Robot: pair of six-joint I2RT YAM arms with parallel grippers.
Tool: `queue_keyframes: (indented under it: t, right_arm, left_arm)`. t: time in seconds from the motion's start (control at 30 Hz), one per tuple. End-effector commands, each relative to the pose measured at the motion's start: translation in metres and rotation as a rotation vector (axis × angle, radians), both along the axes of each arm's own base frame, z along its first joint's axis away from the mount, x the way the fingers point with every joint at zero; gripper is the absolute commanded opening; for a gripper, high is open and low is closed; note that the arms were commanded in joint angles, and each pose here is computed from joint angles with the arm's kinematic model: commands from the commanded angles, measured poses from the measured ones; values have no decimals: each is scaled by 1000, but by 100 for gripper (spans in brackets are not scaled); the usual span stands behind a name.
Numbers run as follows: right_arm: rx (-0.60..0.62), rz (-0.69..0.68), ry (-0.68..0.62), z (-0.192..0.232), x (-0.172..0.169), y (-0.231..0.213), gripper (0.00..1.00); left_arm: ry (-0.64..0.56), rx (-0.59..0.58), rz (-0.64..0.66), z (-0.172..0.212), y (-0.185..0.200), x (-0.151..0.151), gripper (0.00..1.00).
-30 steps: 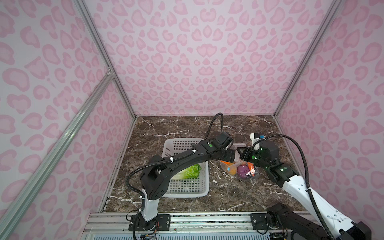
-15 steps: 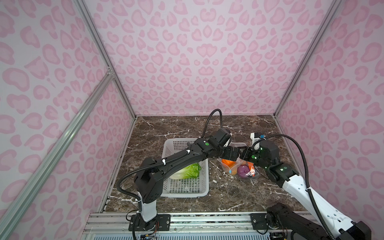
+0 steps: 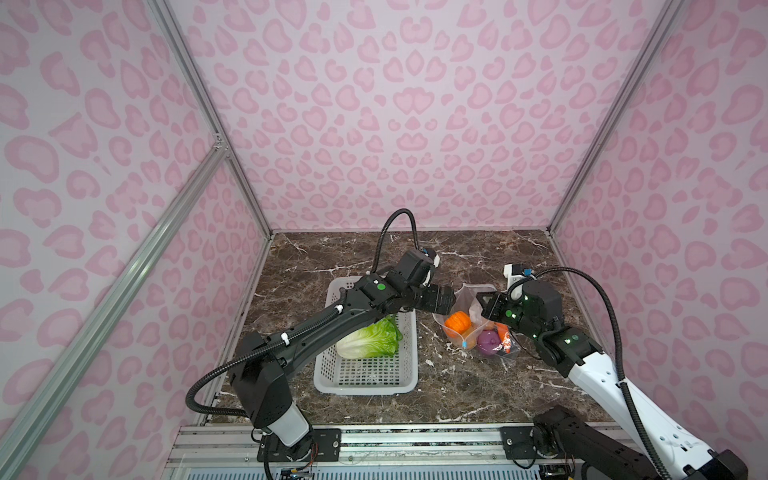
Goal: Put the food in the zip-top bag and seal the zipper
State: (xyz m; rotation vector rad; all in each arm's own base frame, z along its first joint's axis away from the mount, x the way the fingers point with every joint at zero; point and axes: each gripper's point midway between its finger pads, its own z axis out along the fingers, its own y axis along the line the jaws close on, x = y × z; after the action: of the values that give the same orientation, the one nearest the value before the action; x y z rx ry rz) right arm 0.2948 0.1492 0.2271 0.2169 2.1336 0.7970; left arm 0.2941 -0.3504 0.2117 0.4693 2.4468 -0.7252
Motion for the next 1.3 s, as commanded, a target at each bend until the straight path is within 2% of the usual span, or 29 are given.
queue_keyframes:
  t: [0.0,0.13,0.2,0.3,0.37,0.43,0.67,1.0,1.1,1.27]
  right_arm:
    - [-8,-3,-23,2,2,-1,0]
    - [-3,-10,-29,4,1,-3,0]
    - [-1,-11,-29,5,0,-3,0]
    - [-7,-14,-23,4,-1,-4,0]
    - [-18,-14,-18,3,-2,-5,0]
    - [-30,-14,-18,5,-3,-7,0]
    - [-73,-23,-39,18,0,-14,0]
    - [-72,-14,-138,69,0,-20,0]
    - [-34,-1,-156,78,-2,-17,0]
    - [25,17,-224,105,-11,-15,0]
  left_arm:
    - [39,58,19,-23,13,-3,96]
    - [87,32,-5,-38,1,-6,85]
    - [92,24,-14,-40,-6,-2,75]
    - [93,-4,-40,-37,-18,2,53]
    - [93,-11,-56,-36,-24,4,31]
    - [95,-14,-59,-34,-27,5,5]
    - [34,-26,-25,-5,-13,4,4]
    - [-173,-249,-20,116,9,-14,3]
    - [-174,-263,-21,120,9,-15,3]
    - [-75,-240,-48,88,-5,-16,3]
